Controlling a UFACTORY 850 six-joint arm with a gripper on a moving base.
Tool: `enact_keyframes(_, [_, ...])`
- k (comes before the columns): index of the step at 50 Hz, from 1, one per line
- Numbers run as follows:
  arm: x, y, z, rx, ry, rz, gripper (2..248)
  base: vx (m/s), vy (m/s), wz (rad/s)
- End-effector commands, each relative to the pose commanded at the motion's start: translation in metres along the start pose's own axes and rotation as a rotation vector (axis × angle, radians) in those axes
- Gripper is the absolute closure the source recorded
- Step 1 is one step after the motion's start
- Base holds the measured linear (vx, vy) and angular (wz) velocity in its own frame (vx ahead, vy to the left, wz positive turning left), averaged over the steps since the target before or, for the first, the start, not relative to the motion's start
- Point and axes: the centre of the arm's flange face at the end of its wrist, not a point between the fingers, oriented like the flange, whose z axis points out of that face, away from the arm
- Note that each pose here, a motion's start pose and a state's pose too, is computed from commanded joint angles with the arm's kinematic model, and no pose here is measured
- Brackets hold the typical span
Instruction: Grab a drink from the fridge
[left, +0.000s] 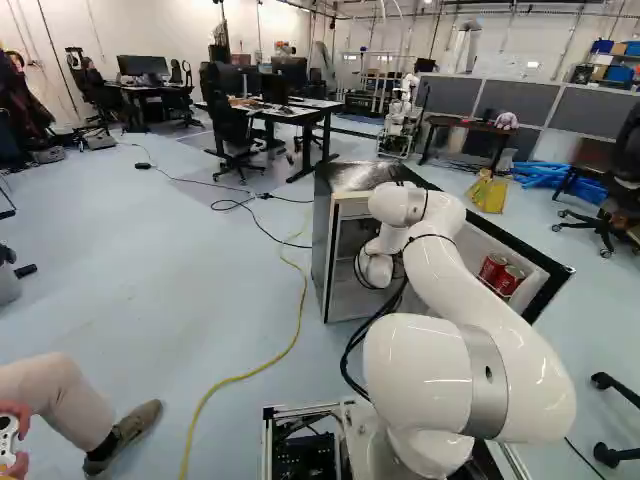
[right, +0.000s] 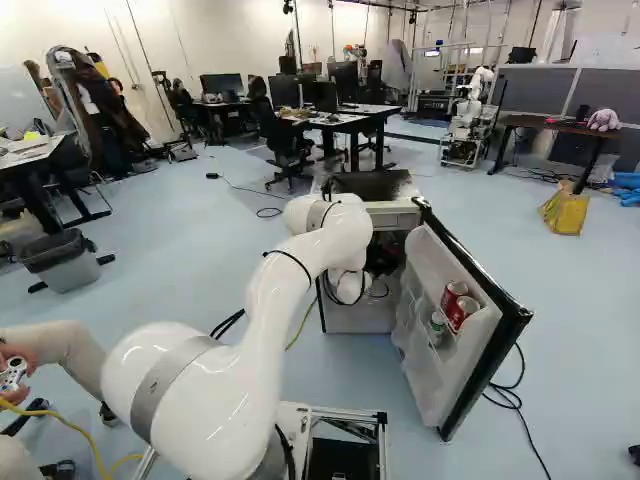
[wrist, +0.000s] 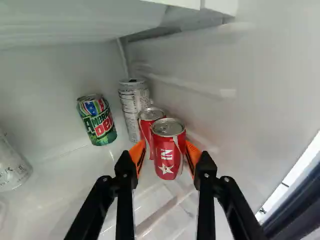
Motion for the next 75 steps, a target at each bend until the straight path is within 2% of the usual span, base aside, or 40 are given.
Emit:
enact_keyframes(25, [-0.003, -0.004, 0.007, 0.004, 0.017, 0.003, 119, 0.0, 0.0, 0.0])
enact_keyframes(75, [-0.003, -0.015, 0.005, 0.022, 0.017, 0.001, 119, 0.0, 0.0, 0.0])
